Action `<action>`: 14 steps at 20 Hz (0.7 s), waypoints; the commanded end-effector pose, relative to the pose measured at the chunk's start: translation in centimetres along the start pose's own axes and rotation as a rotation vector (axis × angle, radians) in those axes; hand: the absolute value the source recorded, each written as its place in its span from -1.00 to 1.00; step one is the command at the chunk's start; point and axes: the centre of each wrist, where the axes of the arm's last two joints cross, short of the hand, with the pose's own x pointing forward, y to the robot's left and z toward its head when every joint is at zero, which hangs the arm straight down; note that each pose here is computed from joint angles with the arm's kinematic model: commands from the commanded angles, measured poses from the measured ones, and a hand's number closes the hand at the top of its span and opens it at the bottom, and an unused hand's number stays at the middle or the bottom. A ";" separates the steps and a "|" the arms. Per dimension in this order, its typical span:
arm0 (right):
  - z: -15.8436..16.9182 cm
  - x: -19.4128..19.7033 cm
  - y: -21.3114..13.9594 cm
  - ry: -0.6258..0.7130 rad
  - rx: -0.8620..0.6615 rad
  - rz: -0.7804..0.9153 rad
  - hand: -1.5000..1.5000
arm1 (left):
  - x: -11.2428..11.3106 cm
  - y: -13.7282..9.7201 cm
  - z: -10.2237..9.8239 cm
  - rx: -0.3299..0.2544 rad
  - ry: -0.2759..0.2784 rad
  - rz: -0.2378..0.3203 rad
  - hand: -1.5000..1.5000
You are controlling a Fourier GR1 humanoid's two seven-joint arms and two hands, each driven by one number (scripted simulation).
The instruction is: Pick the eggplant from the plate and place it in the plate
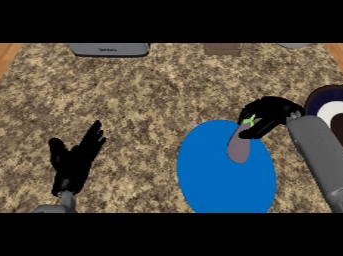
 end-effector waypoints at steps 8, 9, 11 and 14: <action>2.7 1.8 5.0 -0.286 -0.356 0.423 1.00 | -2.3 1.7 1.1 0.104 0.075 0.027 0.00; 3.4 2.5 5.0 -0.315 -0.414 0.497 1.00 | -2.3 2.0 1.4 0.113 0.084 0.038 0.00; 4.5 2.0 6.0 -0.411 -0.505 0.524 1.00 | -2.4 2.9 1.8 0.143 0.089 0.041 0.00; 6.7 3.1 7.3 -0.649 -0.680 0.461 1.00 | -2.9 3.2 2.2 0.164 0.095 0.058 0.00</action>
